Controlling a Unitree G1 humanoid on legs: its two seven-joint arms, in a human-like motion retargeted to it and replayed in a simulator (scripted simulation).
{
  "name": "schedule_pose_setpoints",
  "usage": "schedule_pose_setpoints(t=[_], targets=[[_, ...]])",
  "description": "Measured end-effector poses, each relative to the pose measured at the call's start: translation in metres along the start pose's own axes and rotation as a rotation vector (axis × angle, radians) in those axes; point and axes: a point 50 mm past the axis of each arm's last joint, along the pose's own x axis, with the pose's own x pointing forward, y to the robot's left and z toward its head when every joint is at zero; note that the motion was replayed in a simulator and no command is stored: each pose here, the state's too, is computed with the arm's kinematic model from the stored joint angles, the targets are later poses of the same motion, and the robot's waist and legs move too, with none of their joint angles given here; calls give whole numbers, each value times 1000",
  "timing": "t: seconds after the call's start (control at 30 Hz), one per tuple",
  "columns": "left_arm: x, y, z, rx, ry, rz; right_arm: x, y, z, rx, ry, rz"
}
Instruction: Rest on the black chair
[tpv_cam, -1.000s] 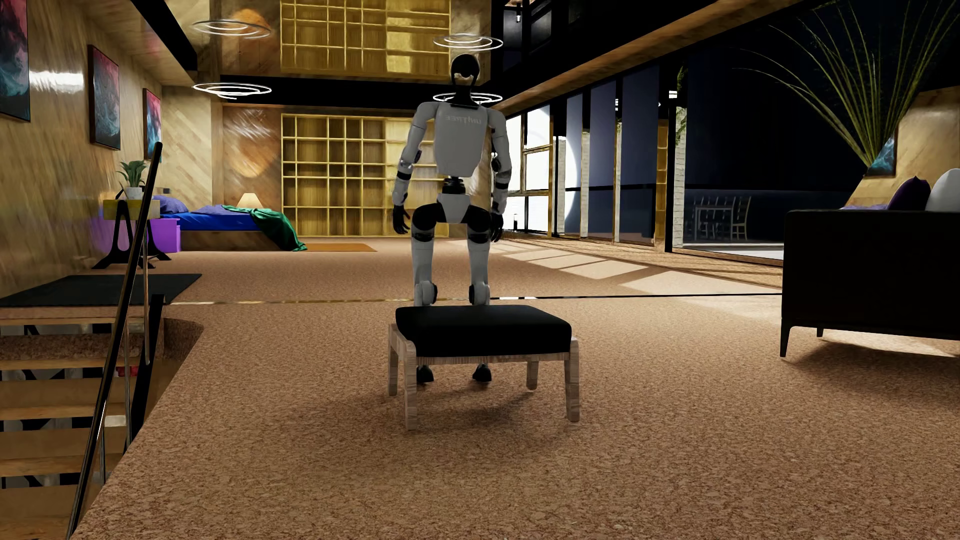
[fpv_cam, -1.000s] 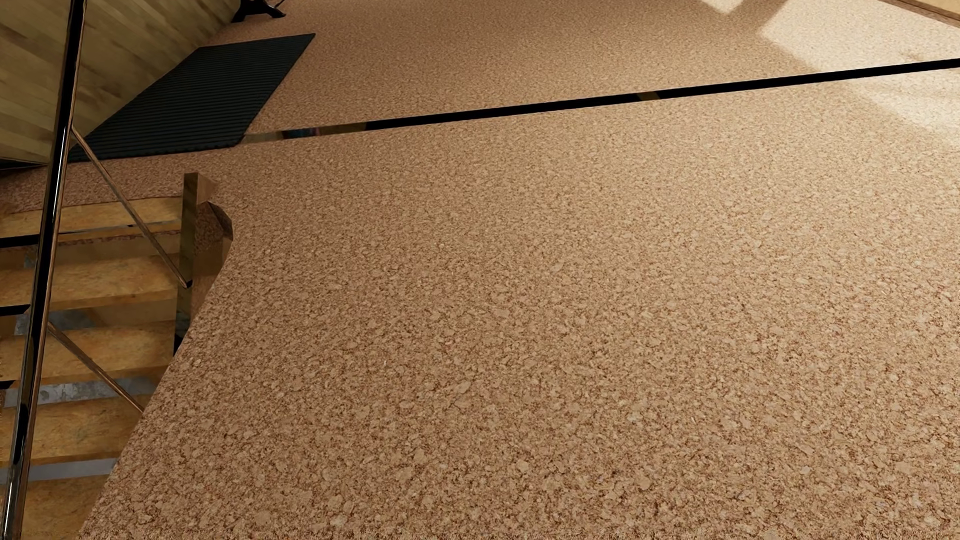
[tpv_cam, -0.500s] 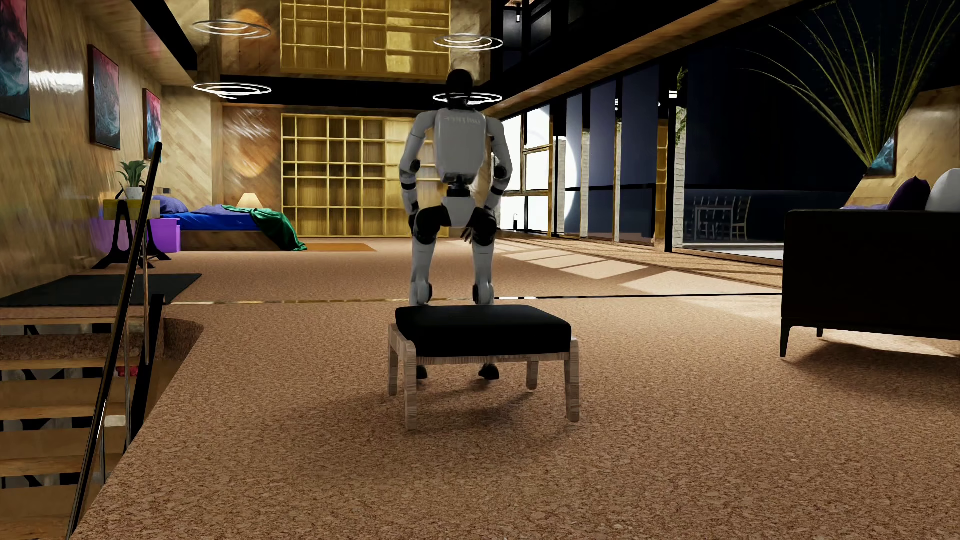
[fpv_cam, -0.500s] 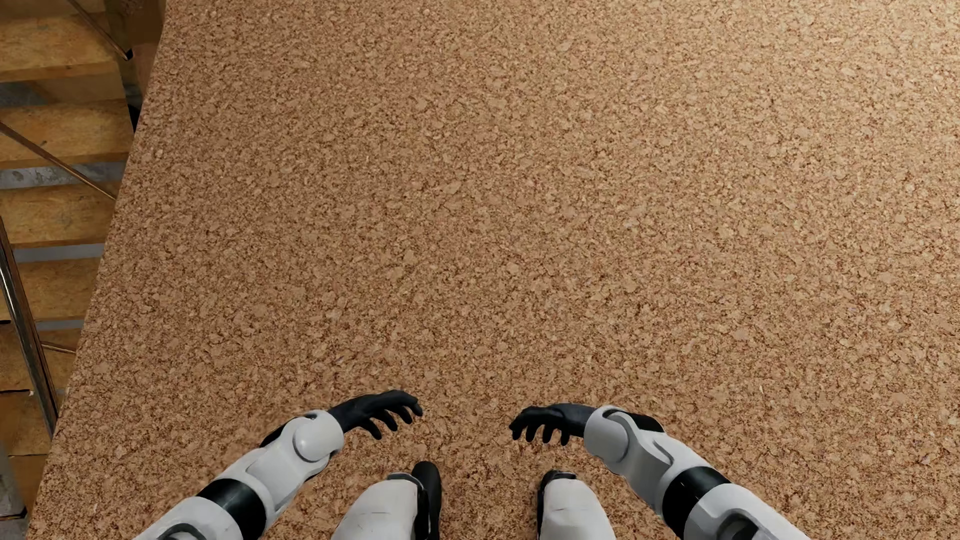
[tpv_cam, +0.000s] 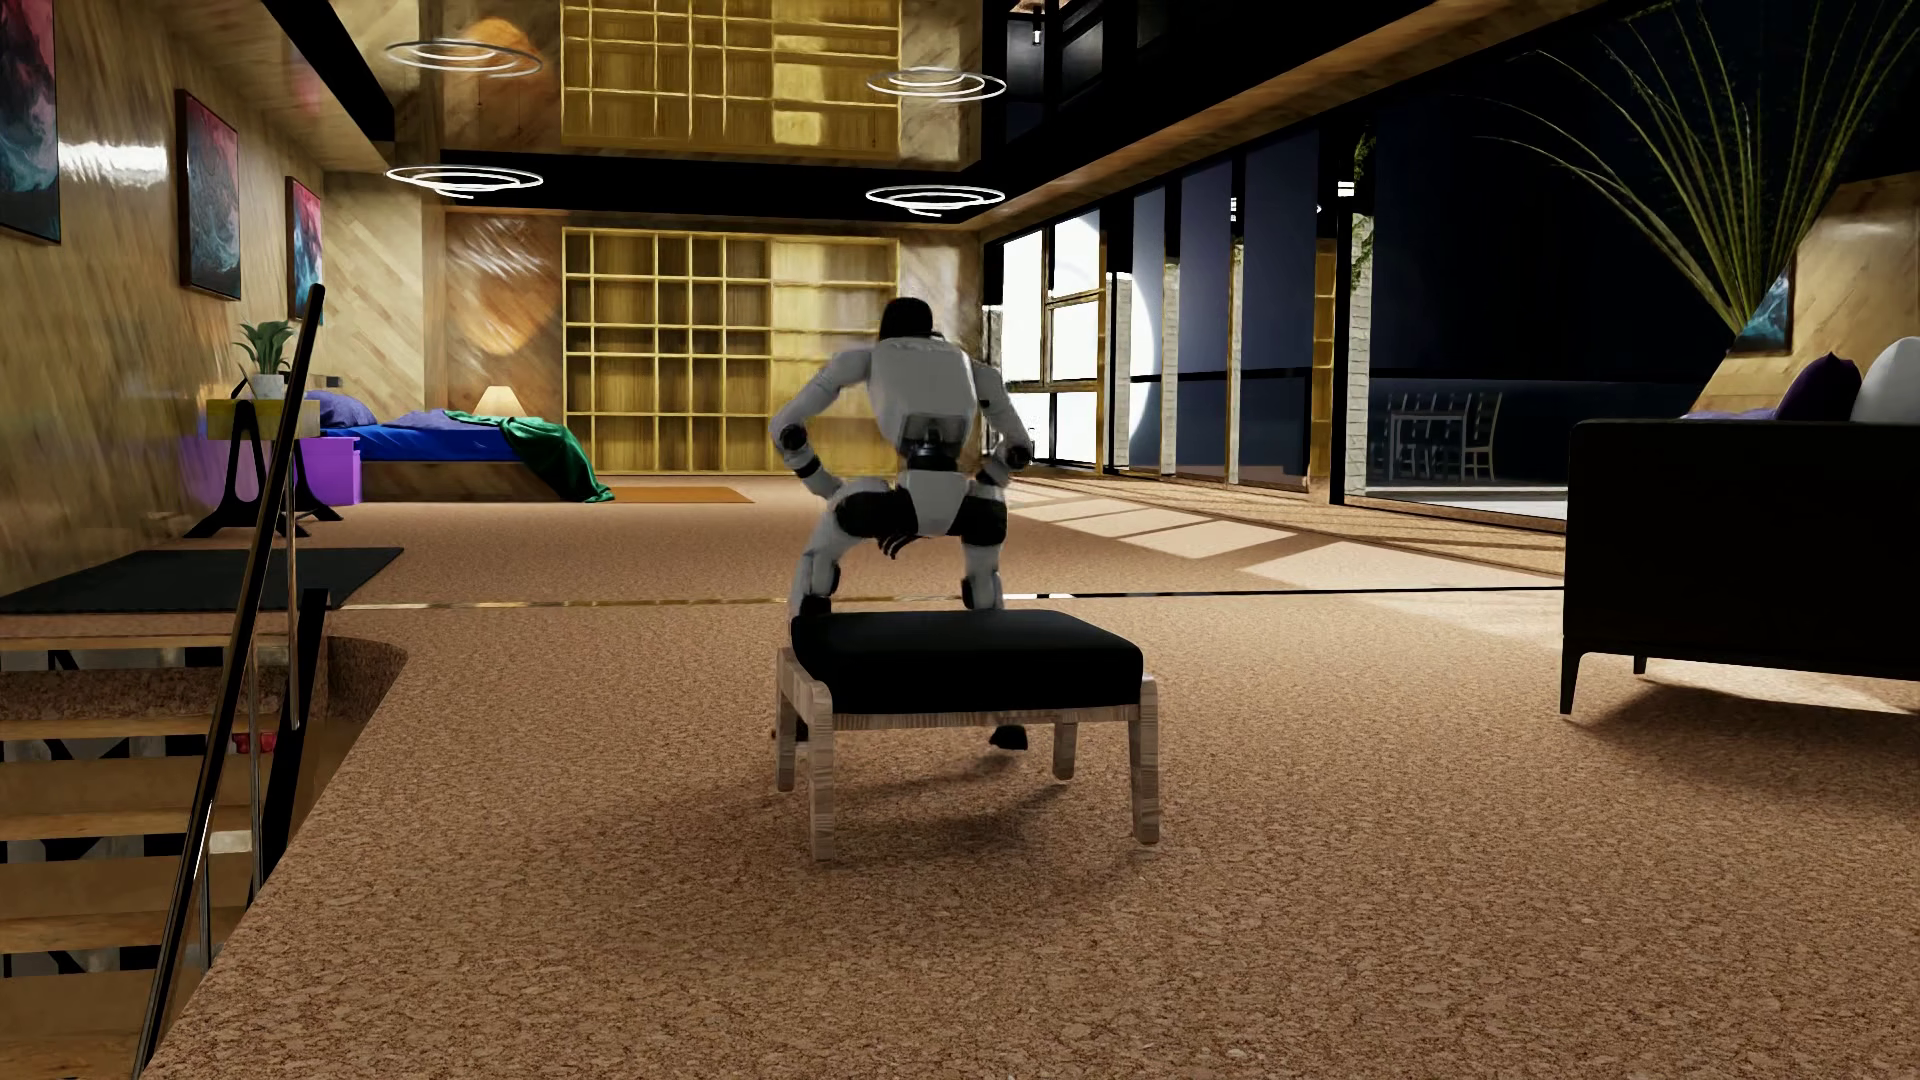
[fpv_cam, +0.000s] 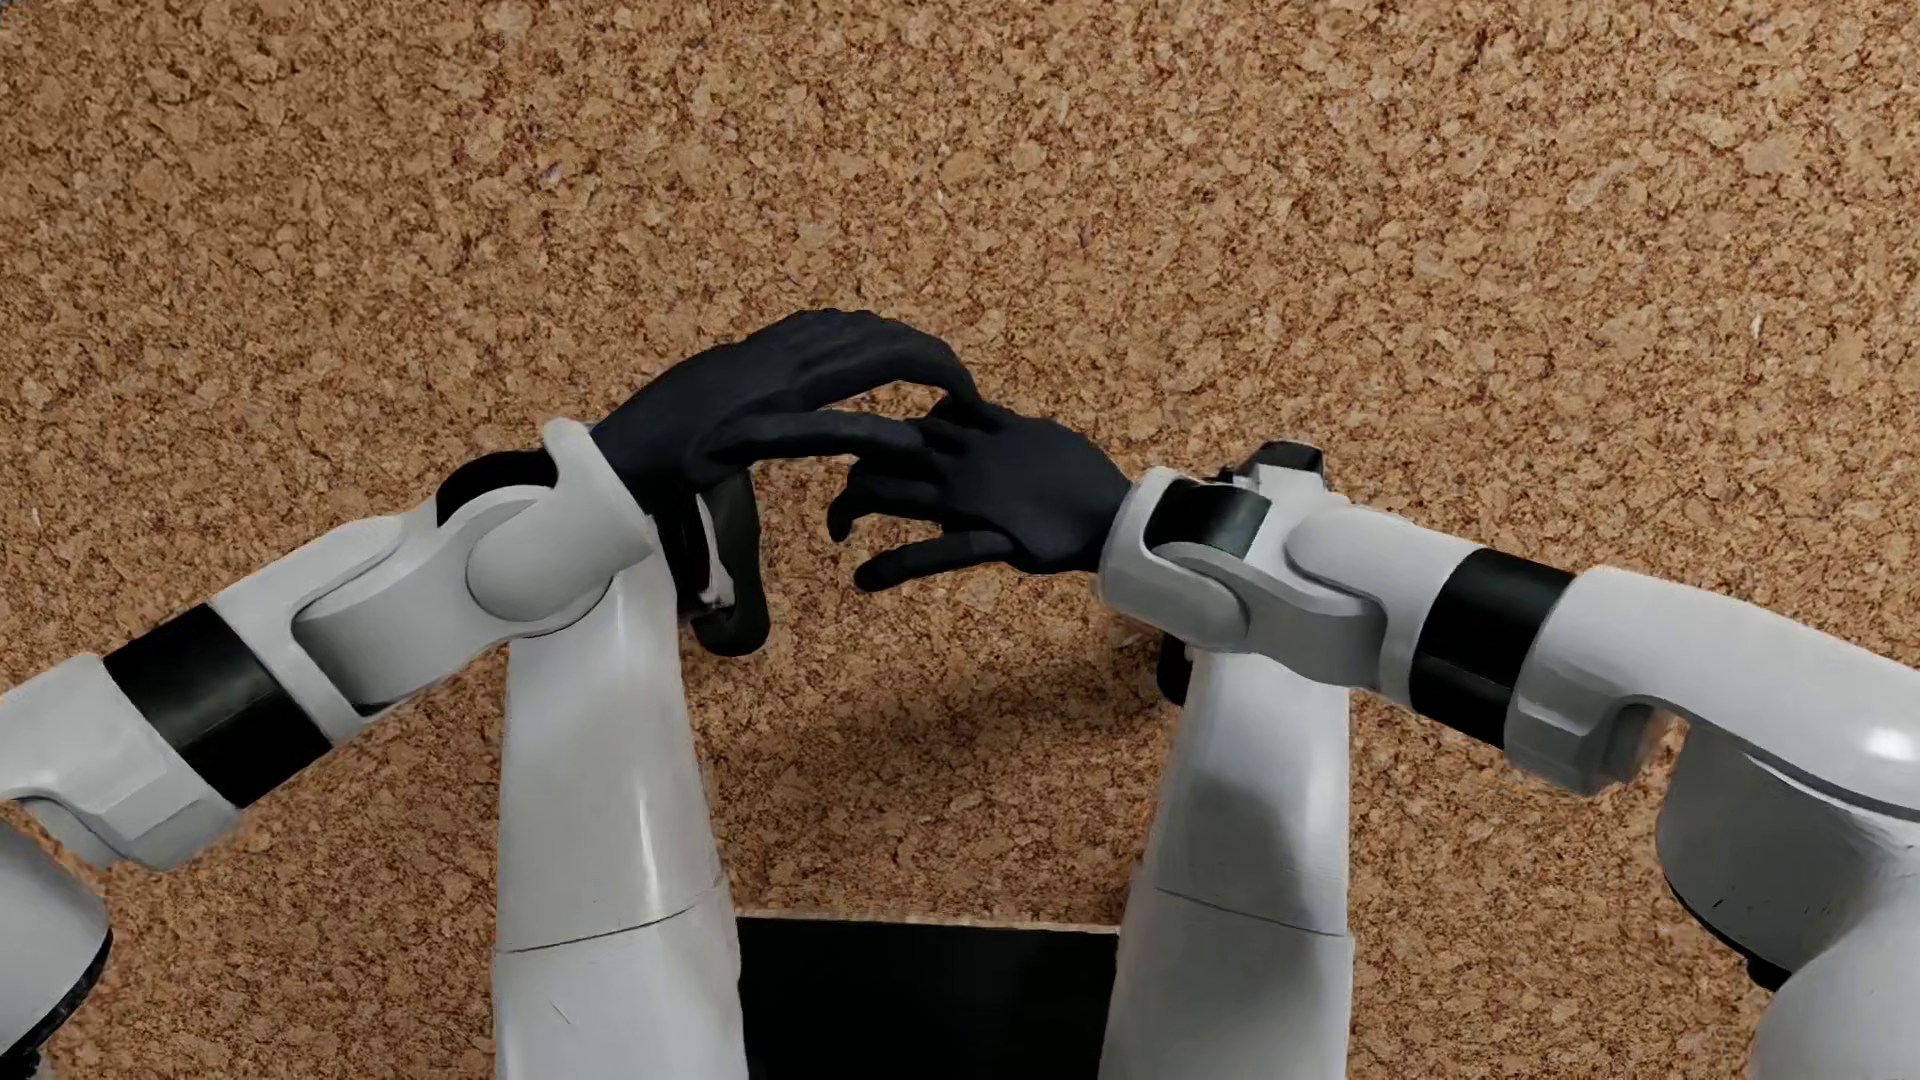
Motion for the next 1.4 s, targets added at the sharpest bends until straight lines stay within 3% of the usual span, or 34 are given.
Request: schedule_pose_setpoints(t=[0.2, 0.43, 0.63, 0.77, 0.83, 0.9, 0.97, 1.07, 1.13, 1.2, 1.3, 1.4], targets=[[-14, 46, 46, 9, -203, 184, -23, -51, 19, -23, -117, -219], [-18, 37, 29, 6, -98, 159, -31, -41, 2, 23, 26, -225], [-46, -14, -31, -122, 241, 103, -42, 28, -36, 298, 372, -199], [-87, -57, -65, -325, 539, 311, -63, 87, -45, 622, 734, -412], [-111, -85, -79, -457, 739, 423, -79, 120, -42, 824, 924, -444], [-139, -118, -88, -588, 932, 488, -106, 158, -38, 944, 1096, -372], [-172, -155, -95, -670, 1148, 380, -145, 199, -30, 1025, 1257, -124], [-223, -210, -87, -786, 1355, -98, -206, 250, 5, 1145, 1355, 352], [-247, -234, -71, -795, 1379, -343, -231, 269, 36, 1175, 1366, 523], [-265, -255, -50, -836, 1407, -468, -249, 283, 63, 1243, 1409, 592], [-285, -274, -26, -944, 1499, -467, -263, 293, 91, 1353, 1488, 597], [-281, -281, -18, -974, 1475, -457, -253, 296, 103, 1383, 1438, 590]])
